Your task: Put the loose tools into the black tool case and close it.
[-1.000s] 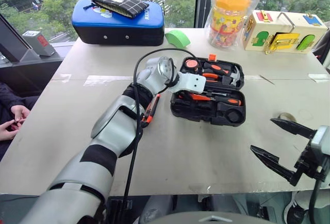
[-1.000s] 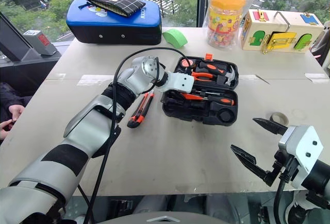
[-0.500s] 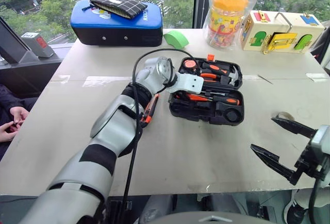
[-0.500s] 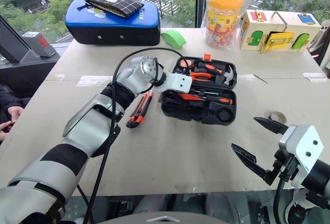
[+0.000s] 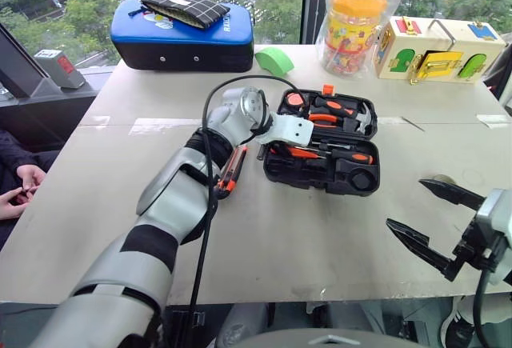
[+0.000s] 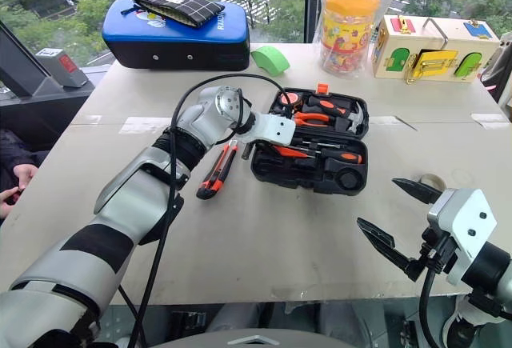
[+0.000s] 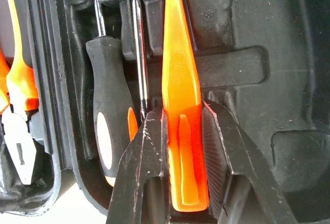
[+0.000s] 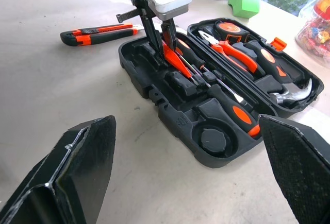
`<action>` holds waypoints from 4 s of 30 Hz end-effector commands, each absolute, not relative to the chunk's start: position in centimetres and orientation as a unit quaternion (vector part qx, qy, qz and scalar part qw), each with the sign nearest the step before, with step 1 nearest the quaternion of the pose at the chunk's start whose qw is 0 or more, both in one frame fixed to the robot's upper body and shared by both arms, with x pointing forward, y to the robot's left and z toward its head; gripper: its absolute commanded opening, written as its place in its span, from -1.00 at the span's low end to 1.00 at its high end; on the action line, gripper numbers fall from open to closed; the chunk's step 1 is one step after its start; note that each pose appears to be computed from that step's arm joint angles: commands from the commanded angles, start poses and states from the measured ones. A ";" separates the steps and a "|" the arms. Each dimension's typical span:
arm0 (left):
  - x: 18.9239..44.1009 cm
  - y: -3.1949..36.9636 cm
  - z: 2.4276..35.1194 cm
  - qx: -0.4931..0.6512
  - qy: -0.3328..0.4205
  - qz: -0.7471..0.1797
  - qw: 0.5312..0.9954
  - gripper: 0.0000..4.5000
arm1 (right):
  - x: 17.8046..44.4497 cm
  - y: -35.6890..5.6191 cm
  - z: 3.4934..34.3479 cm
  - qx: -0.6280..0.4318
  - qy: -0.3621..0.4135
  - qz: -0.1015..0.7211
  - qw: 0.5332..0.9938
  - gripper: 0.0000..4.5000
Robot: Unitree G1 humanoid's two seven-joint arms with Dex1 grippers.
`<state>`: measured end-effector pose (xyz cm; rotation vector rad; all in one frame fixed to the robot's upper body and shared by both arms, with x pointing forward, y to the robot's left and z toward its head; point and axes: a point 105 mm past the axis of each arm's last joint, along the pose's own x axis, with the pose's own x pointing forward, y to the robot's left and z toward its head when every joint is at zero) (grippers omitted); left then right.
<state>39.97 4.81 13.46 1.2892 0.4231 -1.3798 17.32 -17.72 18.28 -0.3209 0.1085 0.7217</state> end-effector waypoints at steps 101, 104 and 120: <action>35.2 3.6 10.9 0.444 0.047 -0.676 0.586 -0.26 | 18.3 -16.0 18.8 -0.164 0.018 0.390 0.906 1.00; 35.4 3.6 10.8 0.460 0.044 -0.684 0.565 -0.26 | 18.4 -15.8 18.8 -0.165 0.016 0.389 0.906 1.00; 34.6 4.2 14.7 0.341 0.056 -0.737 0.581 0.96 | 18.2 -16.0 18.8 -0.165 0.026 0.383 0.909 1.00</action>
